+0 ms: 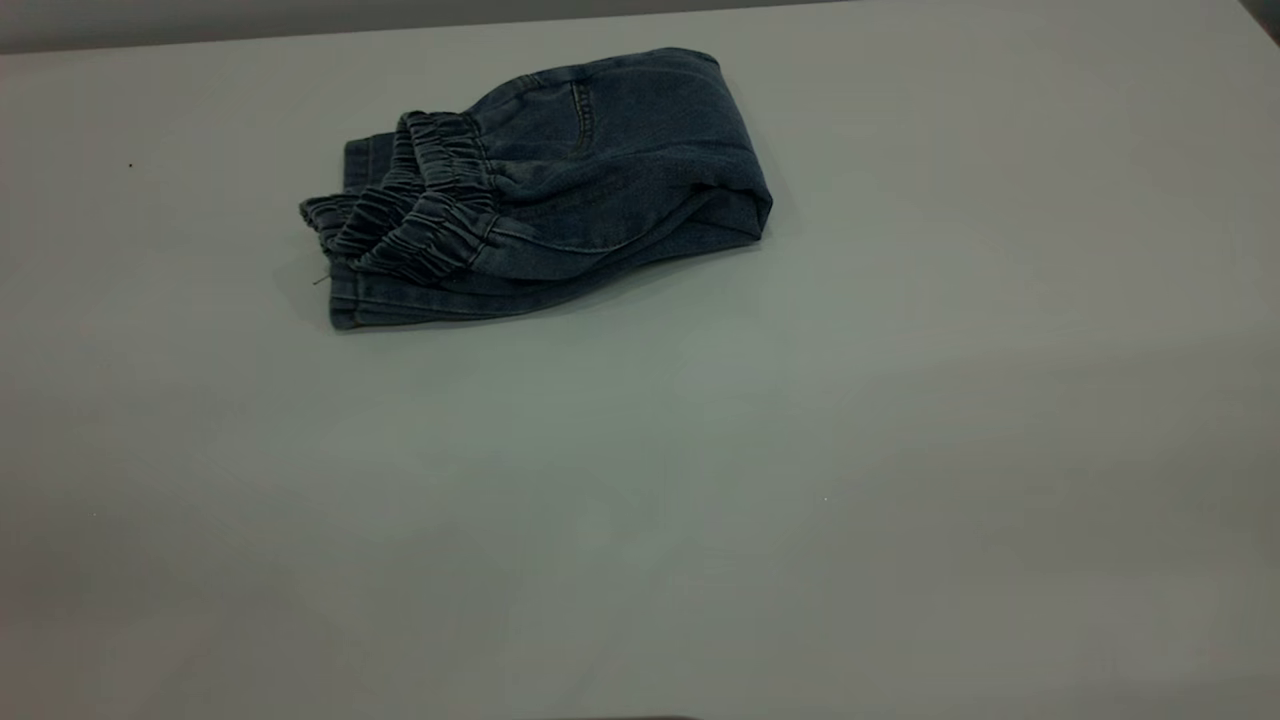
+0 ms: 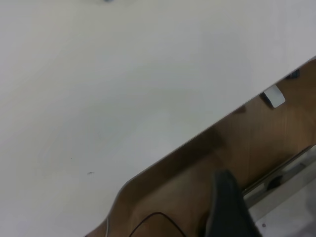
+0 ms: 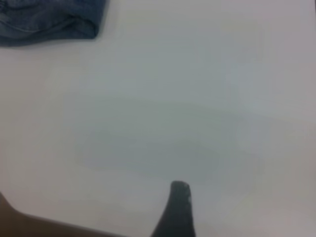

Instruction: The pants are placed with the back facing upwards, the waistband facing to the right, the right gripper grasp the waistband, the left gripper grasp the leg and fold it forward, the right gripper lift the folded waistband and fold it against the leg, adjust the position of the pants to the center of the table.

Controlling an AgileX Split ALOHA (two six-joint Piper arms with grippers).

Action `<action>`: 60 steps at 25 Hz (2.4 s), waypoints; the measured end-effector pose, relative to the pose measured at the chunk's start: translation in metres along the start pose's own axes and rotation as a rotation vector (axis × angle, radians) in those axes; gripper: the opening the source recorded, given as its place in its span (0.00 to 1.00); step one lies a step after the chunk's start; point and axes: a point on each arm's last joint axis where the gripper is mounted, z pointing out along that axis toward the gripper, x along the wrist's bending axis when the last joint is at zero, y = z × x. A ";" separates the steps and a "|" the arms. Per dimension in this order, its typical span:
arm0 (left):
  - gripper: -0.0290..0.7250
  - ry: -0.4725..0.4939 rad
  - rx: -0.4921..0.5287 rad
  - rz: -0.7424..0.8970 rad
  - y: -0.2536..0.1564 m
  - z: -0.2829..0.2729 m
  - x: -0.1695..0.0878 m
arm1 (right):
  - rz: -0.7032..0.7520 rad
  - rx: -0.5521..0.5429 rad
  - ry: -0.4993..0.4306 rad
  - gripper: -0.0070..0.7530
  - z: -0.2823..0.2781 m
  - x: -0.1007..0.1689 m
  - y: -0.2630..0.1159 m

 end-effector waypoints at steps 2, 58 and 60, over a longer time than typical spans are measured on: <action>0.54 -0.001 0.008 -0.001 -0.002 0.002 0.000 | 0.000 0.000 0.000 0.77 0.000 0.000 0.000; 0.54 0.467 -0.248 -0.349 -0.036 -0.023 -0.009 | 0.021 -0.073 -0.041 0.77 -0.007 0.003 -0.005; 0.54 0.467 -0.248 -0.349 -0.036 -0.023 -0.009 | 0.022 -0.074 -0.039 0.77 -0.007 0.003 -0.005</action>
